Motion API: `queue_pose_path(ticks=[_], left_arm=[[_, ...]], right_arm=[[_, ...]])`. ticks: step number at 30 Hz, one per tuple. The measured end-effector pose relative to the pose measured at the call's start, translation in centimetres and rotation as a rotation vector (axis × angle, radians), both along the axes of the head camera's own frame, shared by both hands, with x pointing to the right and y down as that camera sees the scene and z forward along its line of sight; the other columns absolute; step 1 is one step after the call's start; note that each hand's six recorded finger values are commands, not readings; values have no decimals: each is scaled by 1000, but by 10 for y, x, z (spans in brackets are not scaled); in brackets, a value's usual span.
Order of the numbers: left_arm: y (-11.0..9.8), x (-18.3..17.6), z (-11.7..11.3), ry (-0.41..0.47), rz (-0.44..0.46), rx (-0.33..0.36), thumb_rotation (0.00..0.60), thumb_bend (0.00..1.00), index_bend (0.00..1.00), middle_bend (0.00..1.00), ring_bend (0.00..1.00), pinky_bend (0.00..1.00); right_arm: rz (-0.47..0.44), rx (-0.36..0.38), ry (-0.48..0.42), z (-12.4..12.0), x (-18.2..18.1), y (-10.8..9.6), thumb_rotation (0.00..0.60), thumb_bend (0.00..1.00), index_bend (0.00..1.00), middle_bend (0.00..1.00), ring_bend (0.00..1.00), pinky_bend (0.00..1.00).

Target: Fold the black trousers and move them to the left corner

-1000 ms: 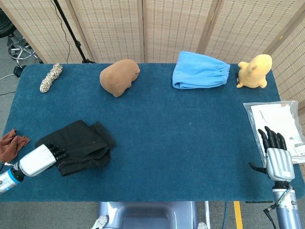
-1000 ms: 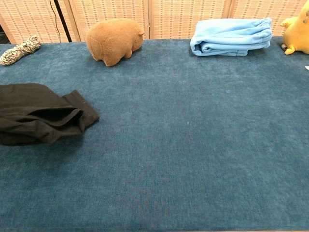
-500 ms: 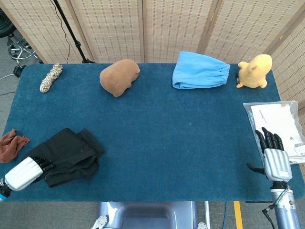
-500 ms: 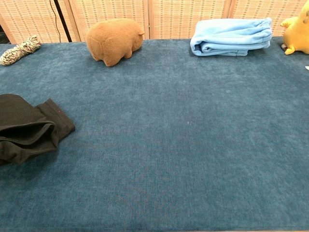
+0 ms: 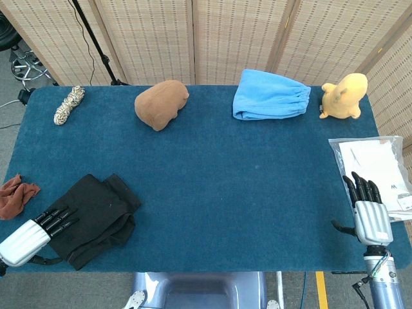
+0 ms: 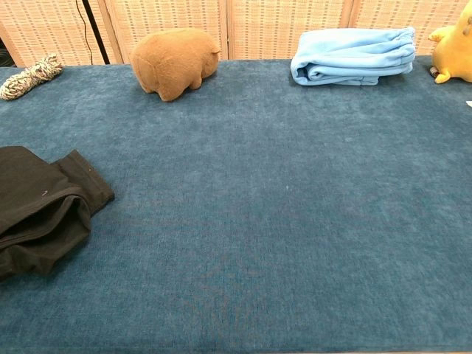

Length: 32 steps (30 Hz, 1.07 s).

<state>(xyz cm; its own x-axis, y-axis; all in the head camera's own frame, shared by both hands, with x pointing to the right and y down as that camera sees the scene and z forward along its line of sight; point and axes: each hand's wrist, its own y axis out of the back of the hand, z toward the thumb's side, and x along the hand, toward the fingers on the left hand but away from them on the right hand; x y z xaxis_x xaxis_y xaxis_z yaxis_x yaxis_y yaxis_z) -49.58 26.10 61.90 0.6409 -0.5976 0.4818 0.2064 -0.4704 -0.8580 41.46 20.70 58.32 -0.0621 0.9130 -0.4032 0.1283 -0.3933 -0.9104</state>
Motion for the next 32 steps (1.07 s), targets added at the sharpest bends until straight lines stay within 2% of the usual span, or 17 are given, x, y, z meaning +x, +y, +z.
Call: queue_pose_path(ticks=[9, 15, 21, 25, 28, 32], left_arm=[[-14, 8, -15, 153, -160, 48, 288, 20, 0, 0, 0, 11], [-29, 16, -18, 210, -303, 86, 283, 20, 0, 0, 0, 0], [-45, 30, -14, 215, -521, 73, 339, 21, 0, 0, 0, 0], [-59, 40, -20, 191, -661, 81, 377, 21, 0, 0, 0, 0], [-71, 38, -25, 131, -749, 92, 396, 21, 0, 0, 0, 0], [-83, 26, -28, 37, -800, 93, 412, 22, 0, 0, 0, 0]], right_arm=[[-13, 24, 0, -11, -1, -1, 600, 0, 0, 0, 0, 0], [-21, 52, 17, -18, 1, -3, 600, 0, 0, 0, 0, 0], [-48, 99, 87, -23, 7, -7, 600, 0, 0, 0, 0, 0], [-45, 118, 115, -24, 9, -6, 600, 0, 0, 0, 0, 0], [-44, 112, 136, -24, 10, -6, 600, 0, 0, 0, 0, 0], [-50, 108, 158, -23, 10, -5, 600, 0, 0, 0, 0, 0]])
